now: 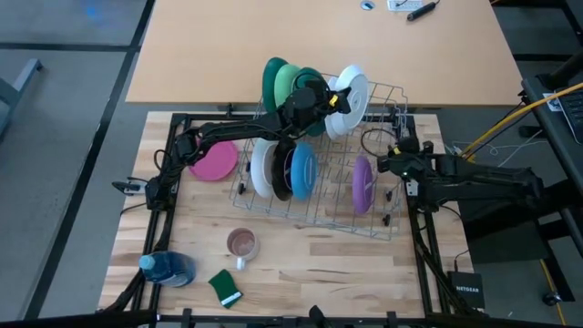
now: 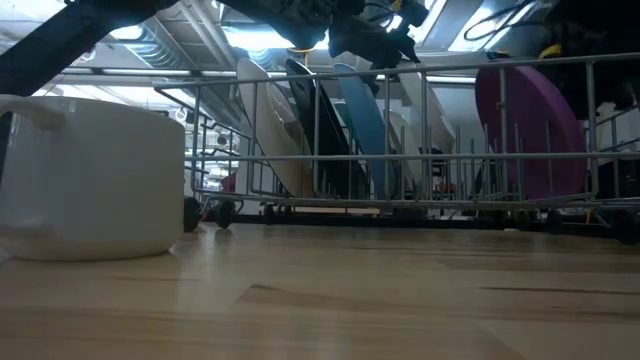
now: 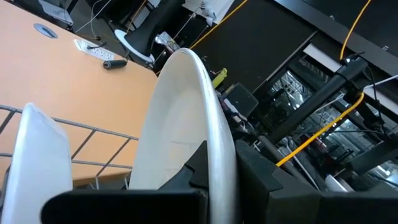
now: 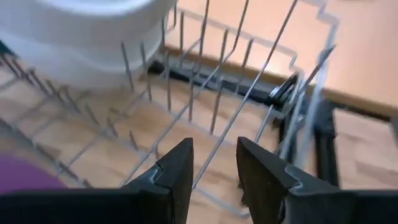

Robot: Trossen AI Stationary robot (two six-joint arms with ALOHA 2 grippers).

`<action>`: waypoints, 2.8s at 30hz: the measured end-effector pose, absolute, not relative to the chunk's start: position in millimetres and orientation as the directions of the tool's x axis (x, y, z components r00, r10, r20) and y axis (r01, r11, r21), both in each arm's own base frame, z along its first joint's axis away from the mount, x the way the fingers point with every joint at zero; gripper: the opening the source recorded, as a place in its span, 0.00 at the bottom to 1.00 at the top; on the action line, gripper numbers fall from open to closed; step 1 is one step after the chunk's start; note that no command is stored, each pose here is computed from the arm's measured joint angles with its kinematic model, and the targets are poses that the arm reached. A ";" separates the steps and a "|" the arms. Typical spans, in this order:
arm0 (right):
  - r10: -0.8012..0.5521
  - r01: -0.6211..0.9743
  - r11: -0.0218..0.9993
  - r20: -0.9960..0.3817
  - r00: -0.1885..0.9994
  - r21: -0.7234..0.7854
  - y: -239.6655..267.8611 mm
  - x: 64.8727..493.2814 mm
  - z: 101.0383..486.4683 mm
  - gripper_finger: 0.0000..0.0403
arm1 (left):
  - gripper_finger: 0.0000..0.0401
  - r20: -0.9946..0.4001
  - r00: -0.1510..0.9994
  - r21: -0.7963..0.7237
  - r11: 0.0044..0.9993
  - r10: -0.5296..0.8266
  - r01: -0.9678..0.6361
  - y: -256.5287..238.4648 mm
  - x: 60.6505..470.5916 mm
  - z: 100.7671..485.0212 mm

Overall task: Sort dishes
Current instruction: Put the white plate into the dishwasher rack

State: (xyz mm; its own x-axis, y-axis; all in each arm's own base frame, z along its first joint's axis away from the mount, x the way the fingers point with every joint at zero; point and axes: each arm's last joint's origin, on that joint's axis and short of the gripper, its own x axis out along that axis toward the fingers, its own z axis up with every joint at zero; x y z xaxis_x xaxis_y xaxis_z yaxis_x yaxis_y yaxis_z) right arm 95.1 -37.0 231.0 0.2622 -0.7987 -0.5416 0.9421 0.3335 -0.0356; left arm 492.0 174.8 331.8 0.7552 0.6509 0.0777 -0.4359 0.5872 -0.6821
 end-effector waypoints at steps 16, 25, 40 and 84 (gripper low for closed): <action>-0.724 0.977 0.212 -0.670 0.165 0.011 -31.2 69.2 233.9 0.31 | 0.07 0.081 0.756 -0.686 0.586 0.650 -0.431 174.8 492.0 332.1; -0.662 0.960 0.272 -0.712 0.232 0.061 -30.1 75.5 229.1 0.31 | 0.07 0.085 0.755 -0.687 0.588 0.650 -0.428 174.7 492.0 332.6; -0.629 0.937 0.340 -0.721 0.289 0.079 -31.7 92.8 229.3 0.31 | 0.07 0.072 0.756 -0.690 0.580 0.650 -0.433 174.8 492.0 331.3; -0.600 0.907 0.416 -0.727 0.334 0.074 -31.4 97.7 229.7 0.31 | 0.11 0.015 0.625 -0.778 0.401 0.781 -0.483 201.1 496.4 295.6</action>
State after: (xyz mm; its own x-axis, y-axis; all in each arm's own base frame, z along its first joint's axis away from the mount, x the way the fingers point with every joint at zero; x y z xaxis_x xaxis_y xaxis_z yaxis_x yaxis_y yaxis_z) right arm 97.7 -31.4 229.7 0.3341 -0.6003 -0.7266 0.9066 0.4156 0.0735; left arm 496.4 201.1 295.6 0.6249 0.7806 0.0147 -0.4831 0.4014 -0.7782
